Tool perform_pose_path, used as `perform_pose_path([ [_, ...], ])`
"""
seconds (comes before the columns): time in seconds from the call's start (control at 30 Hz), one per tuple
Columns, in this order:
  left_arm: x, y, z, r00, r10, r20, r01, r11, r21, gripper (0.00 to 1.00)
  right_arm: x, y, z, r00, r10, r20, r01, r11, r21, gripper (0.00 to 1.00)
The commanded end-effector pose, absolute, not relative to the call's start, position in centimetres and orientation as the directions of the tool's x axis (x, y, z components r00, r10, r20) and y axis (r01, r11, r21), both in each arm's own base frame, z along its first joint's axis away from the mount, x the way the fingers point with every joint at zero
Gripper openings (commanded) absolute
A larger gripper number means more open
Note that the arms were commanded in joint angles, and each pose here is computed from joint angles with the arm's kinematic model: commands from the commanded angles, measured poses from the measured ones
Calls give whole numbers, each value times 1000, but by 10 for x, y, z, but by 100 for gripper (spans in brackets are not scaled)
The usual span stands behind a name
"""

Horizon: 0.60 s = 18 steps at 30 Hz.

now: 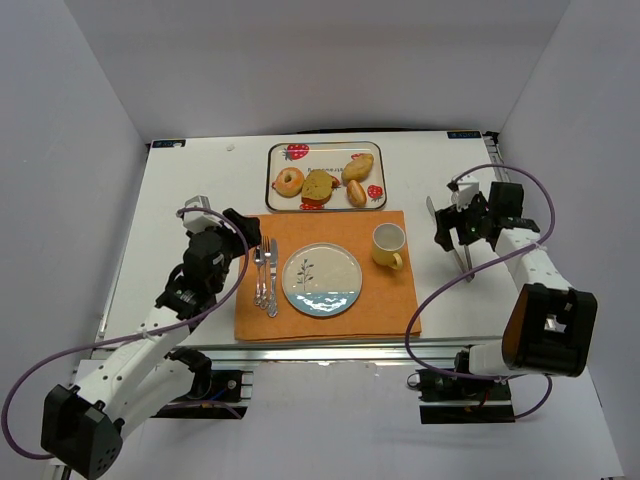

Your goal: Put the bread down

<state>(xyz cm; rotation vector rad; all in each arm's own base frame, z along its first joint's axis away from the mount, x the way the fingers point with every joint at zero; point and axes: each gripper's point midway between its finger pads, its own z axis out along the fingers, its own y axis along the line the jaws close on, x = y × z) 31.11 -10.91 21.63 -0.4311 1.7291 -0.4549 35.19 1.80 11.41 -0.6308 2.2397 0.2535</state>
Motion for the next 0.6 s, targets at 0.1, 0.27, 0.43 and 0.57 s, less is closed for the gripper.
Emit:
perform_pose_path([
  [0.1, 312, -118, 208, -236, -512, -826, -18, 852, -523, 85, 351, -11, 81, -586, -486, -648, -520, 839, -160, 89],
  [0.27, 313, -118, 206, -245, -502, -829, -23, 858, -513, 85, 355, -29, 56, -667, -460, -586, -462, 872, -159, 89],
  [0.43, 309, -114, 206, -231, -516, -825, -31, 851, -524, 85, 354, -40, 42, -706, -428, -564, -431, 892, -138, 88],
  [0.57, 307, -113, 203, -230, -524, -820, -34, 847, -531, 86, 354, -44, 31, -728, -411, -549, -423, 899, -112, 87],
])
